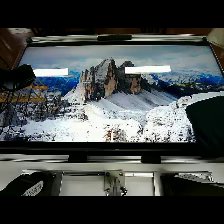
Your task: Fold the shirts.
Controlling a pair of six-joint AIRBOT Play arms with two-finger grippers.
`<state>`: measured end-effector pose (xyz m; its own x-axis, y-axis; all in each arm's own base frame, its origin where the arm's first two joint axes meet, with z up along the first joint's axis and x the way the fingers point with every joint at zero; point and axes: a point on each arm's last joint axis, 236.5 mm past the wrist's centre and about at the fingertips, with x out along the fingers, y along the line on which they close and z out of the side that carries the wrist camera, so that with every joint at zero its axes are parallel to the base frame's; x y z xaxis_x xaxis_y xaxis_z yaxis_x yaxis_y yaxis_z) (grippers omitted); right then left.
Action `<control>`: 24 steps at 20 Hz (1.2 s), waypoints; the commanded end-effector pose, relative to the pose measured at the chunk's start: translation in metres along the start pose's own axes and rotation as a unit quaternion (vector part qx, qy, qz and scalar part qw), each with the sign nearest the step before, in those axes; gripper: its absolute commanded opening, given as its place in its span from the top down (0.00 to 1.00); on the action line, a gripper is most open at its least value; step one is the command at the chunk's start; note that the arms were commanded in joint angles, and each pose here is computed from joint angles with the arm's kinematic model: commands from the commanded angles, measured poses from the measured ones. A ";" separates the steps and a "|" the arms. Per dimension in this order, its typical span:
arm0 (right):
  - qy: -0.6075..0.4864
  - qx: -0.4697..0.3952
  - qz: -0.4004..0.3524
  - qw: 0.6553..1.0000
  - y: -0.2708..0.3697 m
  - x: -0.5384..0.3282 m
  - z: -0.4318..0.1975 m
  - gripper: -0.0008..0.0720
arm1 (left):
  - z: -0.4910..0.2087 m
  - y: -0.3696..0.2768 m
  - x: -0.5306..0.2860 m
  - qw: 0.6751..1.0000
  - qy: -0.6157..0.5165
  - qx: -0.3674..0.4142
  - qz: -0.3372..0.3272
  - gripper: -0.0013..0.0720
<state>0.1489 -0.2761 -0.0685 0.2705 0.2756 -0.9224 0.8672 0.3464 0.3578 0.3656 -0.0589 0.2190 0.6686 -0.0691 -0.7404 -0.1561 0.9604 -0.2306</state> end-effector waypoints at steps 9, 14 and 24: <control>-0.022 0.037 -0.082 0.996 -0.036 -0.023 -0.032 0.19 | 0.000 0.000 0.000 1.000 -0.001 0.006 -0.001 0.92; -0.198 0.073 -0.151 0.966 -0.029 -0.128 -0.021 0.19 | -0.005 -0.006 0.011 0.998 0.014 0.055 -0.002 0.92; -0.350 -0.467 0.073 0.809 0.385 -0.175 -0.118 0.28 | -0.069 -0.044 0.115 0.956 0.136 0.259 0.038 0.85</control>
<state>0.3249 -0.2121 0.2536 0.7488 -0.3514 -0.5620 0.4576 0.8875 0.0548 0.3970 -0.1197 0.1336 0.5132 -0.0579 -0.8563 0.1674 0.9853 0.0337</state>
